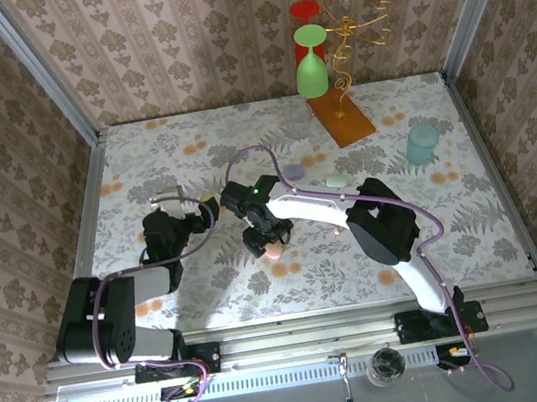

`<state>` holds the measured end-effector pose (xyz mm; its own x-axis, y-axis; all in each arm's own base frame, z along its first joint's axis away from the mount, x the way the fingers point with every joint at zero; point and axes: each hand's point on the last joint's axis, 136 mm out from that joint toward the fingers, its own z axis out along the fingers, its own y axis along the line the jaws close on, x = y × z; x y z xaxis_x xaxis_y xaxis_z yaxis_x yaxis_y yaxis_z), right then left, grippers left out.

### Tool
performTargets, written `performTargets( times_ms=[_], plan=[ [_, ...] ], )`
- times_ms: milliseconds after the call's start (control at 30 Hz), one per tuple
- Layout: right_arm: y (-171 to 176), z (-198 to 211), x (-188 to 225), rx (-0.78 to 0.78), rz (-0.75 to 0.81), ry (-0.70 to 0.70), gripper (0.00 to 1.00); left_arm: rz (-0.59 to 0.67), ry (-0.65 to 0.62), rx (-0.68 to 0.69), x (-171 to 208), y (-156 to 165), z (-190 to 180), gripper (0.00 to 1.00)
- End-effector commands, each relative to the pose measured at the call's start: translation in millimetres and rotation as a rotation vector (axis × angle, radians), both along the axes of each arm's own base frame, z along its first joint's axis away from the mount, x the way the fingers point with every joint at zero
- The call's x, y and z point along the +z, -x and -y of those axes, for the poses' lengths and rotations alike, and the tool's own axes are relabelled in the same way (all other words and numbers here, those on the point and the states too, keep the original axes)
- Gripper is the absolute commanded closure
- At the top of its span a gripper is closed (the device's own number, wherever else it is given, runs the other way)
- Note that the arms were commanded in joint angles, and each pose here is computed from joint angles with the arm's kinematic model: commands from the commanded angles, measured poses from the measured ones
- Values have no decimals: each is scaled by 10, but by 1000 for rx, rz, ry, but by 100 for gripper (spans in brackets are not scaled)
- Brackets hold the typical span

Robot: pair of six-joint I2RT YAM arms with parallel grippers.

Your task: Insert the wireless bluetooth earbuds into the charging case

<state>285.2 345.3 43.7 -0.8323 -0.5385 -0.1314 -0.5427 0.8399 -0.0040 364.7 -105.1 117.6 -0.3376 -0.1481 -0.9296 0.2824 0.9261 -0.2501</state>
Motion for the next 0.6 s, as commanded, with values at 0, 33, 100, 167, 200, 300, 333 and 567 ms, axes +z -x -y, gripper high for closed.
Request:
performTargets(
  times_ms=[0, 33, 100, 167, 200, 300, 333, 567],
  plan=[
    [49, 14, -85, -17, -36, 35, 34, 18, 19, -1, 0, -10, -20, 0],
    [58, 21, -118, -16, -42, 42, 35, 21, 24, -4, 6, -14, -15, 0],
    [58, 29, -162, -14, -47, 51, 35, 21, 29, -5, -2, -13, -11, 0],
    [55, 25, -195, -16, -51, 52, 40, 22, 28, 0, -5, -19, -18, 0],
    [60, 22, -210, -15, -54, 54, 43, 28, 27, 8, 4, -21, -33, 0],
    [43, 18, -209, -18, -46, 52, 51, 35, 20, 12, 10, -13, -44, 0],
    [30, 20, -191, -19, -37, 48, 53, 34, 20, 11, 13, -11, -42, 0],
    [-154, 90, 96, -97, 72, -53, 57, 58, 44, -13, 68, 9, 18, 0]
  ],
)
